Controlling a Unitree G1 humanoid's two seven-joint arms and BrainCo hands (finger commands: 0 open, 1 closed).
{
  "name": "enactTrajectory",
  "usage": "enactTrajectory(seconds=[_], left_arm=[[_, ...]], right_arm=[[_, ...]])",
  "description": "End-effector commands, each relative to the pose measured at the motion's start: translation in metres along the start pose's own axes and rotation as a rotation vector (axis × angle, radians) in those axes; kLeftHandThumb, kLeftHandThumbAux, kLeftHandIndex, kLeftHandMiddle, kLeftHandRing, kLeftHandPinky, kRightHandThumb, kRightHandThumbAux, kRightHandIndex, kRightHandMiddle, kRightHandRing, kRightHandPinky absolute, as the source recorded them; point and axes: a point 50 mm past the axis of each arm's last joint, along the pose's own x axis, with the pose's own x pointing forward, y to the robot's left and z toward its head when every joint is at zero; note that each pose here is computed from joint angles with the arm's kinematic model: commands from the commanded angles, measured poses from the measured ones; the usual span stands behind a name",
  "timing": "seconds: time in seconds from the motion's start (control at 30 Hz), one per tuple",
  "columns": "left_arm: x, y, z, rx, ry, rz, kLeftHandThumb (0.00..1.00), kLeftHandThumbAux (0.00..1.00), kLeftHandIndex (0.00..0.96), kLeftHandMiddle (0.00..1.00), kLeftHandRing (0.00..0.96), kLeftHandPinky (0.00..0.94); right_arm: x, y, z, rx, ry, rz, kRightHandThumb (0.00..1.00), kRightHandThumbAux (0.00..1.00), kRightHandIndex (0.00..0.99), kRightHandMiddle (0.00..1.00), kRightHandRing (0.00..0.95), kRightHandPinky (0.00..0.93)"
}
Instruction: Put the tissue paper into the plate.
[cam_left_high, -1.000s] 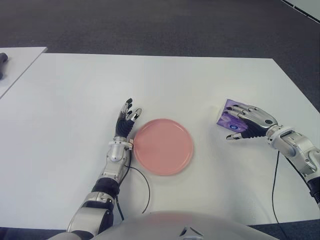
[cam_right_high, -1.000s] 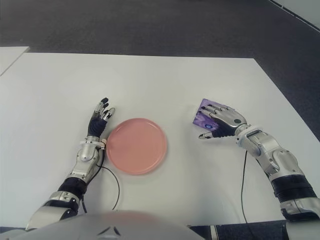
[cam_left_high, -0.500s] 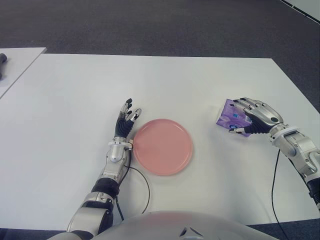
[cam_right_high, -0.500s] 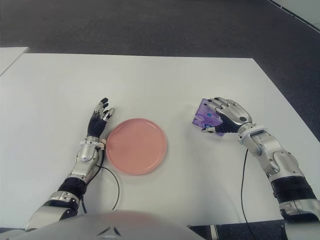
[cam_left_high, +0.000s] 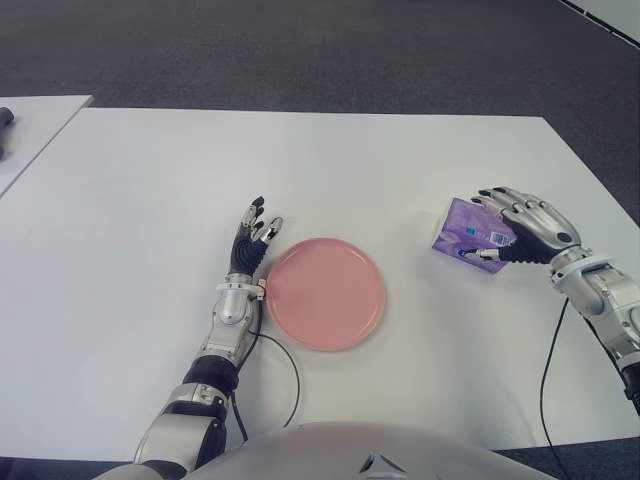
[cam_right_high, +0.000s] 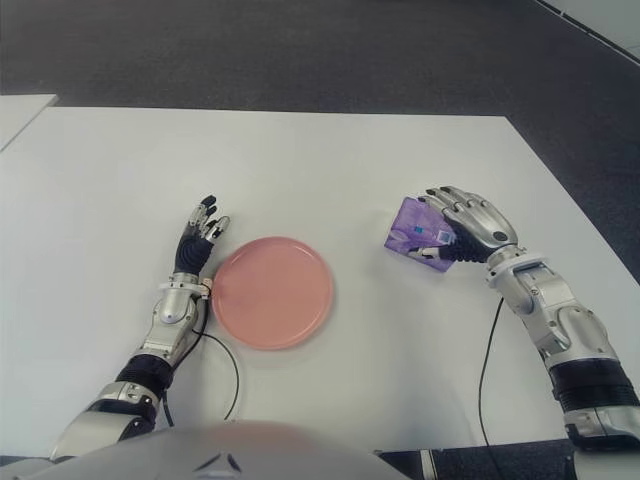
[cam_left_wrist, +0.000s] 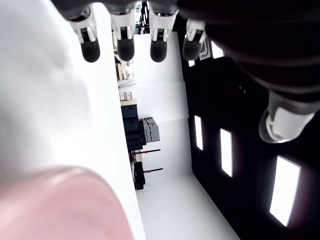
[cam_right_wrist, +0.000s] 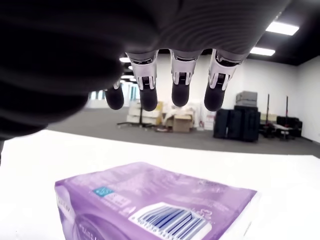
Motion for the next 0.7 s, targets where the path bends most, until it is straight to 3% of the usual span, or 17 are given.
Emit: enactTrajectory(seconds=[0.03,0.47,0.7], left_arm=[[-0.0068,-0.0013,-0.0098,0.009,0.055,-0.016,0.000,0.429,0.000,0.000,0.000,0.000],[-0.0073,-0.0018,-0.0101,0.008,0.057,-0.025,0.000,0.431,0.000,0.000,0.000,0.000],[-0.0066,-0.0023,-0.0102,0.005,0.054,-0.019,0.000,0.425,0.000,0.000,0.000,0.000]], right_arm=[[-0.0039,0.0007,0.0008,0.047,0.010,-0.017,0.115,0.319,0.000,0.000,0.000,0.000],[-0.0082,-0.0008,0.0005,0.090,0.042,-0.019,0.142,0.307,0.000,0.000,0.000,0.000],[-0.0078,0.0073,0.0028,0.108,0.049,0.033,0.153,0.302,0.000,0.000,0.000,0.000]])
